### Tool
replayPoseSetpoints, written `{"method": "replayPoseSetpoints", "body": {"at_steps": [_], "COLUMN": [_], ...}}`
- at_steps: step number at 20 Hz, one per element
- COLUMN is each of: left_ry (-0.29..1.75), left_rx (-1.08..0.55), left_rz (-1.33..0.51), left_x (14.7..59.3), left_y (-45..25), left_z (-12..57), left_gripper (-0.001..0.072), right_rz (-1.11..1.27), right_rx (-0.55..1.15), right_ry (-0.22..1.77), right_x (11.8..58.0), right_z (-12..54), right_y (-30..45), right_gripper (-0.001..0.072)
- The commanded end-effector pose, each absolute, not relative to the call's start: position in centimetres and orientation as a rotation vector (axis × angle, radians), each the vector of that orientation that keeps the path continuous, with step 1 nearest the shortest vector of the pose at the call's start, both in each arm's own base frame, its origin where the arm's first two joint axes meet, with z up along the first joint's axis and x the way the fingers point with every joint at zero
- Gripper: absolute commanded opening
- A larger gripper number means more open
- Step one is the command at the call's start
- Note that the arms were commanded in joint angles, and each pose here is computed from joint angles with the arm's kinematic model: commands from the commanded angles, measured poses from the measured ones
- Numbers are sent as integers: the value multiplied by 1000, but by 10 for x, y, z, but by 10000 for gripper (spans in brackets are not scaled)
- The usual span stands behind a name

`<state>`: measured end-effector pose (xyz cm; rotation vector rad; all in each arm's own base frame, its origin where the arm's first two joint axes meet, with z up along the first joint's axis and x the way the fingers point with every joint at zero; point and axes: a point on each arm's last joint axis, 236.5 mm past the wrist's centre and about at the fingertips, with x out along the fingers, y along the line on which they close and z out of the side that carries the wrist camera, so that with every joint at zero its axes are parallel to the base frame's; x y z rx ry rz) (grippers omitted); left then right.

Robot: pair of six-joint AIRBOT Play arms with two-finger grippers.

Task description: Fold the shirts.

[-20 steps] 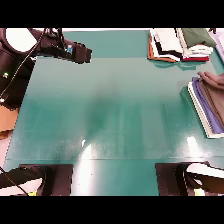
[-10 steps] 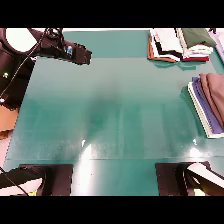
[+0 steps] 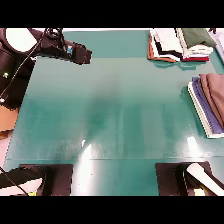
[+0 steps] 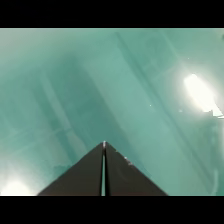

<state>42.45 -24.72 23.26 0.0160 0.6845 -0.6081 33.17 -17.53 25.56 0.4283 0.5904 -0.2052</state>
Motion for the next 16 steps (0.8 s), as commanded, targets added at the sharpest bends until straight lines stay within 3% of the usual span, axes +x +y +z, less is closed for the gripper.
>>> {"method": "replayPoseSetpoints", "body": {"at_steps": [1,6,7,9,16], "left_ry": [678,647,634,601,534], "left_rx": [14,5,1,-8,-27], "left_rz": [-607,-604,-602,-598,-590], "left_x": [425,430,432,437,446], "left_y": [-247,-248,-249,-249,-251], "left_z": [234,240,243,249,263], "left_gripper": [25,25,25,25,25], "right_rz": [146,492,543,617,668], "right_rx": [390,304,292,275,265], "right_ry": [578,687,709,755,792], "right_x": [379,398,398,395,394], "right_z": [276,252,246,234,223], "right_y": [-56,84,105,137,159], "right_gripper": [553,545,426,11,17]}}
